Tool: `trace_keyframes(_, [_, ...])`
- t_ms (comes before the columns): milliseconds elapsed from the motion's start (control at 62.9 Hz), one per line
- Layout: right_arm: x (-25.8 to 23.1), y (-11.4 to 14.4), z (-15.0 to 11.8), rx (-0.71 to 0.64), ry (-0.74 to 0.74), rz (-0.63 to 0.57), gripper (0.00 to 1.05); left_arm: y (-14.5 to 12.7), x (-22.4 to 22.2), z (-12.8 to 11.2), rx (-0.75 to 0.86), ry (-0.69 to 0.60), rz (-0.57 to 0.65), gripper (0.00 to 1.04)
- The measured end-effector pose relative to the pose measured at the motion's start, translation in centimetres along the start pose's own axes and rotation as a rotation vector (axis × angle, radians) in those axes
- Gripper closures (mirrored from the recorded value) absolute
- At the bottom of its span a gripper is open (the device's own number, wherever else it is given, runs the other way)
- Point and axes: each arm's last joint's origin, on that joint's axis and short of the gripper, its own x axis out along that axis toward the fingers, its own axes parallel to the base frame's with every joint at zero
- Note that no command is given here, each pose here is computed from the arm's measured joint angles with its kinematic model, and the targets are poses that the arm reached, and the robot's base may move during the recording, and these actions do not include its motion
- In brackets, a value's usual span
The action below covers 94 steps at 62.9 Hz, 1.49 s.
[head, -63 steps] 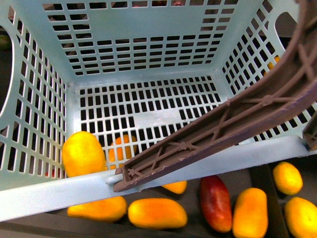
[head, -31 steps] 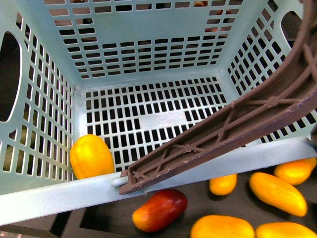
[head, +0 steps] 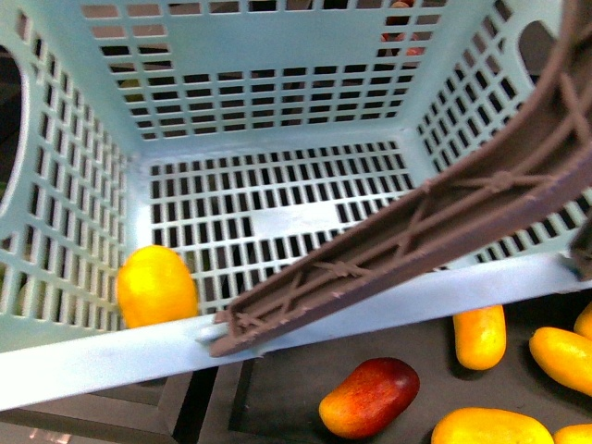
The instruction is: Pick lemon and mango into basket
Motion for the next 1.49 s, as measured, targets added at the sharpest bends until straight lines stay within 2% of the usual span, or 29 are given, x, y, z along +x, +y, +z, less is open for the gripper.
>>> trace_keyframes(222, [6.1,-3.4,-0.7,-0.118,0.097,0.014,0.09,-0.1,0.0,-0.2,-0.006,0.016,-0.012,0.91])
trace_keyframes(334, [8.5,-4.9,-2.8,-0.278,0.192,0.131,0.09,-0.1,0.0,-0.1,-0.004,-0.004,0.004,0.91])
trace_keyframes(524, [10.5,-6.1,-5.0,-0.45,0.273,0.252,0.09,-0.1,0.0,-0.1,-0.002,0.0,0.001,0.91])
trace_keyframes(747, [13.5,-5.6,-6.9,-0.64,0.358,0.362,0.09,-0.1,0.0,-0.1,-0.002,0.008,-0.006,0.91])
trace_keyframes(874, [15.5,-4.7,-7.4,-0.704,0.388,0.417,0.09,-0.1,0.0,-0.1,-0.002,0.006,-0.004,0.91])
trace_keyframes(1096, [18.9,-3.2,-8.2,-0.758,0.43,0.479,0.09,0.0,0.0,-0.1,-0.002,-0.001,0.001,0.91])
trace_keyframes(1493, [23.3,-1.6,-10.8,-0.763,0.503,0.566,0.09,0.0,0.0,-0.1,-0.002,0.0,0.0,0.91])
